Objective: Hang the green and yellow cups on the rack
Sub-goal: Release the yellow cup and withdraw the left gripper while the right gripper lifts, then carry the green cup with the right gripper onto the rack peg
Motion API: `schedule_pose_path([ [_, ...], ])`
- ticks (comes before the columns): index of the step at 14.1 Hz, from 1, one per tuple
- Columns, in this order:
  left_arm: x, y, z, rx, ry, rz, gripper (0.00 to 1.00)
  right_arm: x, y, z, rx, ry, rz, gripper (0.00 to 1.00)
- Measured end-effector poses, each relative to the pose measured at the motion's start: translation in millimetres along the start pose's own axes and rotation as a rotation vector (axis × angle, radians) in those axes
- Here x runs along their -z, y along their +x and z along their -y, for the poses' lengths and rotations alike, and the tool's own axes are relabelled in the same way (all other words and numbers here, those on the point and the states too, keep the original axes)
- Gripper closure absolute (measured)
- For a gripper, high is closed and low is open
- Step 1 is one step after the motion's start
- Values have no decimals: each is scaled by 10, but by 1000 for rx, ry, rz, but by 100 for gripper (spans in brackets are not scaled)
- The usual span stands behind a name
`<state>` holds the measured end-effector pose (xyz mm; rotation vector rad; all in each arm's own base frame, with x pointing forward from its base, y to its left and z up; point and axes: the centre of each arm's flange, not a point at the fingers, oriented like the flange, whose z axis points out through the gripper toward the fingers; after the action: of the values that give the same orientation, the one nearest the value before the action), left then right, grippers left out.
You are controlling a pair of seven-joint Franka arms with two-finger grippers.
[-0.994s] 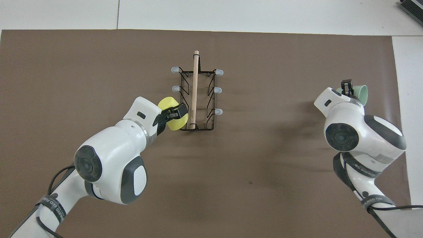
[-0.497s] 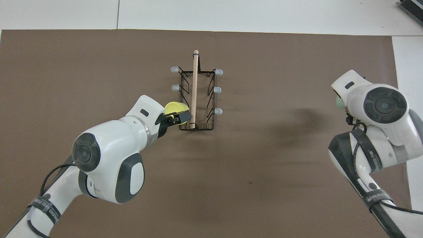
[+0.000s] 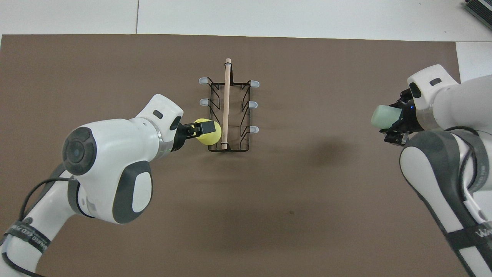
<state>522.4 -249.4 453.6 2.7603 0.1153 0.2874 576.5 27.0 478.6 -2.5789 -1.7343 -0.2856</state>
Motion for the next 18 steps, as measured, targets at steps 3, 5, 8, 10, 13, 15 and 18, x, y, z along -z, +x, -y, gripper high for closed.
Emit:
schedule_pose_path([
  [3, 458, 367, 309, -27, 111, 1, 0, 54, 18, -17, -41, 61, -230, 31],
  [5, 701, 567, 563, -50, 179, -34, 0, 97, -51, -59, -66, 87, -369, 31],
  [8, 1044, 816, 1013, -132, 227, -30, 0, 166, -70, -32, -78, 123, -566, 31],
  [10, 1337, 963, 1275, -189, 242, -25, 0, 177, -59, 49, -80, 140, -668, 31],
  [13, 1772, 1086, 1498, -261, 273, 1, 0, 118, -15, 248, -100, 158, -815, 31],
  [15, 2006, 1089, 1551, -310, 311, 51, 0, 45, 115, 424, -109, 174, -916, 31],
  [18, 2234, 1038, 1512, -331, 333, 119, 0, -174, 359, 654, -160, 178, -1051, 31],
])
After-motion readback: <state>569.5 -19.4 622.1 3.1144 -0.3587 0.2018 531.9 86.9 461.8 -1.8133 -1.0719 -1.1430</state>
